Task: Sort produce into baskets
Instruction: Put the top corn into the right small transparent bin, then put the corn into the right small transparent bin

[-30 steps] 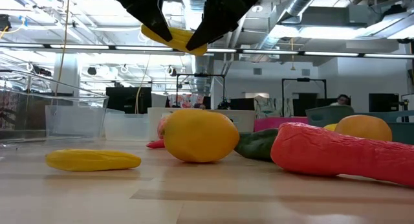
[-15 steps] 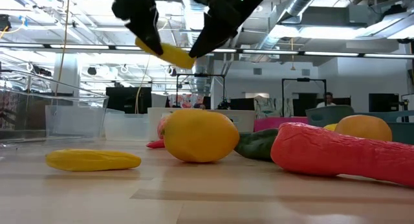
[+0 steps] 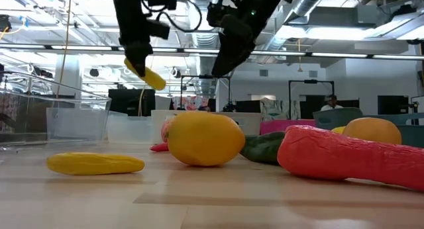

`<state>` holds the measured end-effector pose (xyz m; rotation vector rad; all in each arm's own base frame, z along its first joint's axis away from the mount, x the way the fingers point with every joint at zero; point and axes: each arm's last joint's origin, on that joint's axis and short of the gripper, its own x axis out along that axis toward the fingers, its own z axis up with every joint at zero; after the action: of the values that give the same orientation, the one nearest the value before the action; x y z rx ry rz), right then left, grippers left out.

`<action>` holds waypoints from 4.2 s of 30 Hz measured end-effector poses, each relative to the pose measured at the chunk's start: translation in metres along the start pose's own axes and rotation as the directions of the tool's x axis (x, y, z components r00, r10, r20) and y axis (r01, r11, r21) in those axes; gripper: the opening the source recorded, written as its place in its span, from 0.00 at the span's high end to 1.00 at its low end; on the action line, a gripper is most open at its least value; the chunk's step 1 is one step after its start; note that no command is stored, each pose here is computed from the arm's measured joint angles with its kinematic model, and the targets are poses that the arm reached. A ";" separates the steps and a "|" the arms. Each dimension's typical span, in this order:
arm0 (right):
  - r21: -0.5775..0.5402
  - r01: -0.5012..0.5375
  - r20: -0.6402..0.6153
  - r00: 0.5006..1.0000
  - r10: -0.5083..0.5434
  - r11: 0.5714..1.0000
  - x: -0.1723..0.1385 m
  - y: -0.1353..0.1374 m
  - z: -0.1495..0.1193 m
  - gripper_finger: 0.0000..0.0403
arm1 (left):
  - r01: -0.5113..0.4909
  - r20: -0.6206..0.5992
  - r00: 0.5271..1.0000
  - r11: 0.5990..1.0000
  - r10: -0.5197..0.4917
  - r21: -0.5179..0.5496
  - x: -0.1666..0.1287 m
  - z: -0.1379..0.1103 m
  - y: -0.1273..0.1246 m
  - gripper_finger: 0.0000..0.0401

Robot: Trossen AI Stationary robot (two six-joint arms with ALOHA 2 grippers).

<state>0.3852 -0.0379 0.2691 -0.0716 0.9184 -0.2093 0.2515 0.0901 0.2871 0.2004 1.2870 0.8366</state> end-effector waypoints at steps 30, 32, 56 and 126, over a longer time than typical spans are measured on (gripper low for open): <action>-0.028 -0.021 -0.016 1.000 0.021 0.999 -0.002 0.011 -0.001 0.31 | 0.165 -0.010 0.984 0.944 -0.176 -0.286 0.044 0.002 0.061 0.42; -0.028 -0.021 -0.022 1.000 0.020 0.999 -0.002 0.010 -0.002 0.31 | 0.232 0.028 0.972 0.930 -0.234 -0.285 0.040 0.006 0.061 0.42; -0.061 -0.019 -0.352 0.936 -0.004 0.998 -0.014 0.048 -0.039 0.31 | 0.680 0.087 0.720 0.725 -0.689 0.112 -0.079 -0.012 -0.094 0.42; -0.065 -0.037 -0.282 0.959 0.017 0.997 -0.016 0.085 -0.043 0.31 | 0.680 0.157 0.676 0.692 -0.720 0.243 -0.053 -0.091 -0.306 0.75</action>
<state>0.3543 0.0494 0.2426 -0.0950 1.2103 -0.1646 0.3005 -0.1866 0.1255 -0.0756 1.0695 0.0237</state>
